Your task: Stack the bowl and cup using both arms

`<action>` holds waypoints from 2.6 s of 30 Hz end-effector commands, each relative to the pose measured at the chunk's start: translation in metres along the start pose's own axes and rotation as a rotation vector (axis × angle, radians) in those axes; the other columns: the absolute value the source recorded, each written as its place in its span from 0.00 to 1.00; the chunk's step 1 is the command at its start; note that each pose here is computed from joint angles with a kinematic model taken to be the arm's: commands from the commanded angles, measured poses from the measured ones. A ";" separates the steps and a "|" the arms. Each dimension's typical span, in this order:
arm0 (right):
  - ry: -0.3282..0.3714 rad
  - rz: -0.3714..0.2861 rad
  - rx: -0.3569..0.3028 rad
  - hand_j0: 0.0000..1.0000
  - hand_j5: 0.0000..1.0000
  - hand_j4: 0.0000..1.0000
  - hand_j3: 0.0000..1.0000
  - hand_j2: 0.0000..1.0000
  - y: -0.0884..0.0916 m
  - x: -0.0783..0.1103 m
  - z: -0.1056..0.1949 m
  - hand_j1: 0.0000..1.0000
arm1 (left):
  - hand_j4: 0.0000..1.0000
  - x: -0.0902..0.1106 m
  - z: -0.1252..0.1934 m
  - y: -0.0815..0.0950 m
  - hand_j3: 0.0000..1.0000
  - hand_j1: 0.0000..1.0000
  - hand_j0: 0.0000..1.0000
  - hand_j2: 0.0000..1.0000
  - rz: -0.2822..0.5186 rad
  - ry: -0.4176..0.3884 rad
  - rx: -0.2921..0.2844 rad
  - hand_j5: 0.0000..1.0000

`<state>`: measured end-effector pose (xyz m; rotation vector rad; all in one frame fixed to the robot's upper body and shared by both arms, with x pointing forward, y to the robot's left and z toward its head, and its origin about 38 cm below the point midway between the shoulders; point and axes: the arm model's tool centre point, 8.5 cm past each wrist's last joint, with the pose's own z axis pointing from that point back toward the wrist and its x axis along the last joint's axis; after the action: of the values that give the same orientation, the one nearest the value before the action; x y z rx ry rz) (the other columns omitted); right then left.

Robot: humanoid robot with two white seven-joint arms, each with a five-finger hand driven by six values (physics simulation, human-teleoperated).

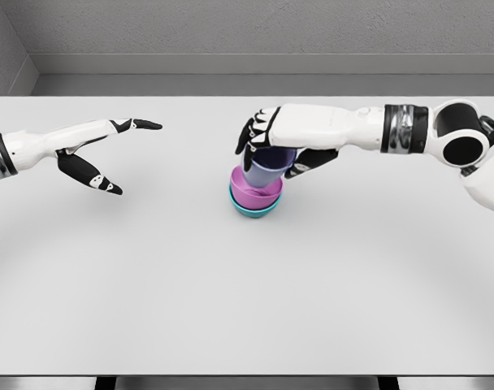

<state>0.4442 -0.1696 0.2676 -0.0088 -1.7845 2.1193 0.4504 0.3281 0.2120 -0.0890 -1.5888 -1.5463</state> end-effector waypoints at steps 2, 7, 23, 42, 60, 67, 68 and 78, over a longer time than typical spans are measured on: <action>0.005 -0.015 -0.015 0.56 0.56 0.56 0.56 0.56 -0.001 -0.002 0.001 0.56 | 1.00 0.001 0.000 0.001 1.00 1.00 1.00 1.00 0.004 -0.002 0.007 1.00; 0.002 -0.021 -0.014 0.56 0.56 0.56 0.56 0.56 0.001 -0.002 0.000 0.56 | 1.00 0.001 0.000 0.001 1.00 1.00 1.00 1.00 0.004 -0.002 0.005 1.00; 0.007 -0.037 -0.015 0.57 0.57 0.57 0.57 0.57 0.004 -0.004 0.003 0.57 | 1.00 0.001 0.001 0.001 1.00 1.00 1.00 1.00 0.004 -0.001 0.005 1.00; -0.006 -0.033 -0.015 0.57 0.57 0.57 0.57 0.57 0.004 -0.001 0.000 0.57 | 1.00 0.002 -0.001 -0.003 1.00 1.00 1.00 1.00 0.002 -0.006 -0.006 1.00; -0.006 -0.029 -0.023 0.74 0.74 0.74 0.74 0.74 0.002 0.000 0.000 0.74 | 1.00 0.002 -0.001 -0.003 1.00 1.00 1.00 1.00 -0.002 -0.007 -0.013 1.00; -0.004 -0.034 -0.028 0.76 0.76 0.76 0.76 0.76 0.004 0.000 0.000 0.76 | 1.00 0.003 -0.002 -0.002 1.00 1.00 1.00 1.00 -0.003 -0.008 -0.014 1.00; -0.008 -0.033 -0.027 0.76 0.76 0.76 0.76 0.76 0.004 0.000 -0.002 0.76 | 1.00 0.002 -0.001 -0.002 1.00 1.00 1.00 1.00 -0.003 -0.007 -0.014 1.00; -0.023 -0.037 -0.036 0.93 0.93 0.93 0.93 0.93 0.005 0.003 -0.009 0.93 | 1.00 0.004 -0.003 -0.002 1.00 1.00 1.00 1.00 -0.006 -0.013 -0.015 1.00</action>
<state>0.4398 -0.1609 0.2535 0.0502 -1.8068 2.0749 0.4477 0.3229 0.2119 -0.1003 -1.5854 -1.5742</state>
